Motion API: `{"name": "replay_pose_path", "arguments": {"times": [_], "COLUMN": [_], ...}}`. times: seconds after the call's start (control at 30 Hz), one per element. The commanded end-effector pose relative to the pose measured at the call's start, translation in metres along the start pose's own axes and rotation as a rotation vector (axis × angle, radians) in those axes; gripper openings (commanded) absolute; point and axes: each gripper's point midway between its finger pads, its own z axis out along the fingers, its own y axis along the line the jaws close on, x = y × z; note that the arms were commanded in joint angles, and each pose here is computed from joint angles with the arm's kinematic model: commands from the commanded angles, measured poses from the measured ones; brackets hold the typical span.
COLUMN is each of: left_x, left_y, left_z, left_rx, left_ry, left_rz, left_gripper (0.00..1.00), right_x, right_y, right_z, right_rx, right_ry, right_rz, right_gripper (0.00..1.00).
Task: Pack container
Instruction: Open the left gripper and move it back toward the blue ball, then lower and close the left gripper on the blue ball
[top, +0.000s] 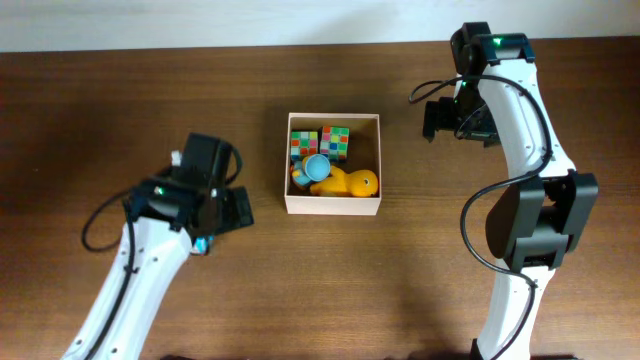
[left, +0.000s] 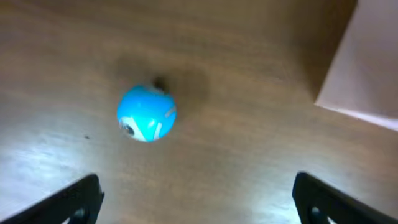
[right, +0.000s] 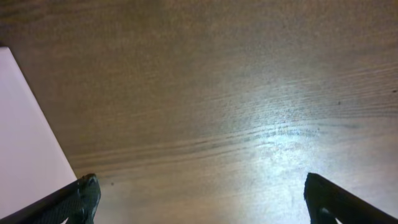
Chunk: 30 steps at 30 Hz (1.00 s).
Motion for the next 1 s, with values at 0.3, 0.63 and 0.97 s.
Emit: {"name": "replay_pose_path", "arguments": {"times": [0.3,0.63,0.97], "left_x": [0.018,0.012,0.012], "left_y": [0.013,0.040,0.043], "left_z": [0.044,0.049,0.050], "left_rx": [-0.019,0.011,0.008], "left_ry": [0.015,0.057,0.059], "left_rz": [-0.111,-0.213,-0.207], "left_gripper": [0.99,0.99,0.99], "right_x": [-0.010,-0.029,-0.026], "right_y": [-0.021,-0.103,-0.081], "right_z": [0.001,-0.033,-0.019], "right_rx": [0.110,0.629,0.479], "right_ry": [-0.043,-0.167,-0.140], "right_rz": [0.013,0.018,0.023], "right_gripper": [0.99,0.99,0.99]}}
